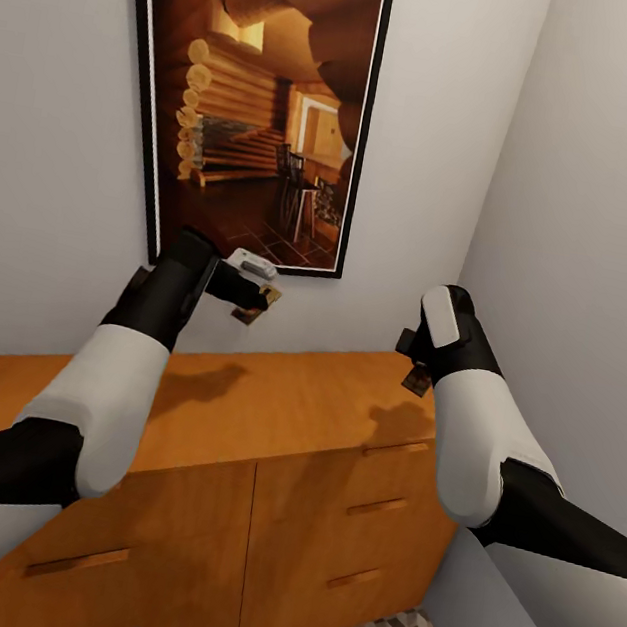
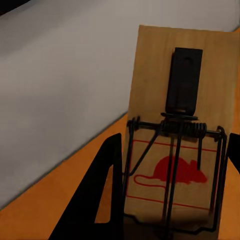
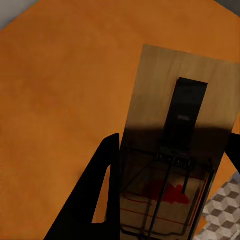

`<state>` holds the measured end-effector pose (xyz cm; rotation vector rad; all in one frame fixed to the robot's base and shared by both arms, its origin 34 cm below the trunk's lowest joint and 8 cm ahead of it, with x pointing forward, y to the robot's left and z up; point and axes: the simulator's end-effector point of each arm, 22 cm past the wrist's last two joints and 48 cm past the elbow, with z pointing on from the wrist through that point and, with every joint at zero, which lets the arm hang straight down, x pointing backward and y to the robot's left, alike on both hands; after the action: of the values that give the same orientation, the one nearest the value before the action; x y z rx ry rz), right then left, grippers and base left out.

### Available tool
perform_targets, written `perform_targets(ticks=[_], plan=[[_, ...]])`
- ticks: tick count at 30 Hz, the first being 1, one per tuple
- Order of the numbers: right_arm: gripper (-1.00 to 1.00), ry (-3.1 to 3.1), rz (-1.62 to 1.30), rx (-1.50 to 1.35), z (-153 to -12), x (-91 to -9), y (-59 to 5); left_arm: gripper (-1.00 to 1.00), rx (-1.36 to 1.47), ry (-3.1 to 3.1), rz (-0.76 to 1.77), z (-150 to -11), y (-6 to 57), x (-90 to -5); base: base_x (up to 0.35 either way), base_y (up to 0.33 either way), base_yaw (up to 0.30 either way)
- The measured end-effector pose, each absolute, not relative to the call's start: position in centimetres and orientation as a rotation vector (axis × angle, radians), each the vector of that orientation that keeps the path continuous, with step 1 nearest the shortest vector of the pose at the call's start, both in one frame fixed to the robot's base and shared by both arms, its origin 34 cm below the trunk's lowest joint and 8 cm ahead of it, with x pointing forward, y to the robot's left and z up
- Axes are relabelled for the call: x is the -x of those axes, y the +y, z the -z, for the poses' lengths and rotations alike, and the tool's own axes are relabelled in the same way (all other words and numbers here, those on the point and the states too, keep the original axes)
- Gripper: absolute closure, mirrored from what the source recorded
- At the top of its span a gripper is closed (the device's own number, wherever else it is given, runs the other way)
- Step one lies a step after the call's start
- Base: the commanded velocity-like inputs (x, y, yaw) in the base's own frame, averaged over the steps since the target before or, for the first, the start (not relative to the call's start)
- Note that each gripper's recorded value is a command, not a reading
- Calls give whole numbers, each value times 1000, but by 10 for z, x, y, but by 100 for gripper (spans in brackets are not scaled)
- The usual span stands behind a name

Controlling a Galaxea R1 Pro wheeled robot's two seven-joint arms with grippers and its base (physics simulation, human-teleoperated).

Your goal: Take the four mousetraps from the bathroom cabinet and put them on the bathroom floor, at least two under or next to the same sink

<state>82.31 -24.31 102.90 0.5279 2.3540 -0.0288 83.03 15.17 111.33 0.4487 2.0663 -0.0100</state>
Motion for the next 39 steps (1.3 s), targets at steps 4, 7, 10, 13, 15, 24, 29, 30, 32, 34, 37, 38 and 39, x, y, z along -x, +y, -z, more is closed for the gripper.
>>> perform_targets(ticks=[4, 7, 10, 13, 15, 24, 29, 30, 32, 34, 37, 38, 39], plan=[[100, 2355, 28, -527, -1029, -823, -243, 100, -428, 2062, 11, -1116, 158, -831, 0, 0, 0], [100, 2356, 28, -527, -1028, -823, -243, 100, -395, 2065, 26, -1117, 166, -832, 0, 0, 0], [100, 2356, 29, -527, -1028, -823, -243, 100, -354, 2068, 49, -1117, 175, -832, 0, 0, 0], [100, 2356, 30, -526, -1028, -823, -243, 100, -303, 2069, 43, -1119, 192, -833, -19, 0, 0], [100, 2356, 30, -527, -1028, -823, -243, 100, -286, 2059, 15, -1124, 200, -833, -137, 0, 0], [100, 2358, 30, -526, -1027, -823, -243, 100, -241, 2021, -128, -1146, 227, -829, -303, 0, 0], [100, 2350, 56, -505, -1031, -824, -242, 100, -252, 2023, -123, -1145, 219, -829, -341, -1, 0], [100, 2349, 59, -501, -1031, -824, -242, 100, -252, 2024, -123, -1144, 219, -829, -343, -26, 0], [100, 2346, 63, -492, -1032, -825, -241, 100, -255, 2027, -118, -1143, 218, -829, -344, -43, 0], [100, 2345, 64, -487, -1033, -825, -240, 100, -258, 2032, -114, -1141, 216, -829, -344, -58, 0], [100, 2344, 65, -484, -1033, -826, -240, 100, -262, 2038, -110, -1138, 215, -830, -344, -48, 0], [100, 2343, 66, -483, -1033, -826, -240, 100, -262, 2040, -108, -1137, 215, -830, -344, -27, 0], [100, 2343, 67, -483, -1033, -826, -240, 100, -263, 2040, -108, -1137, 215, -830, -344, -17, 0]])
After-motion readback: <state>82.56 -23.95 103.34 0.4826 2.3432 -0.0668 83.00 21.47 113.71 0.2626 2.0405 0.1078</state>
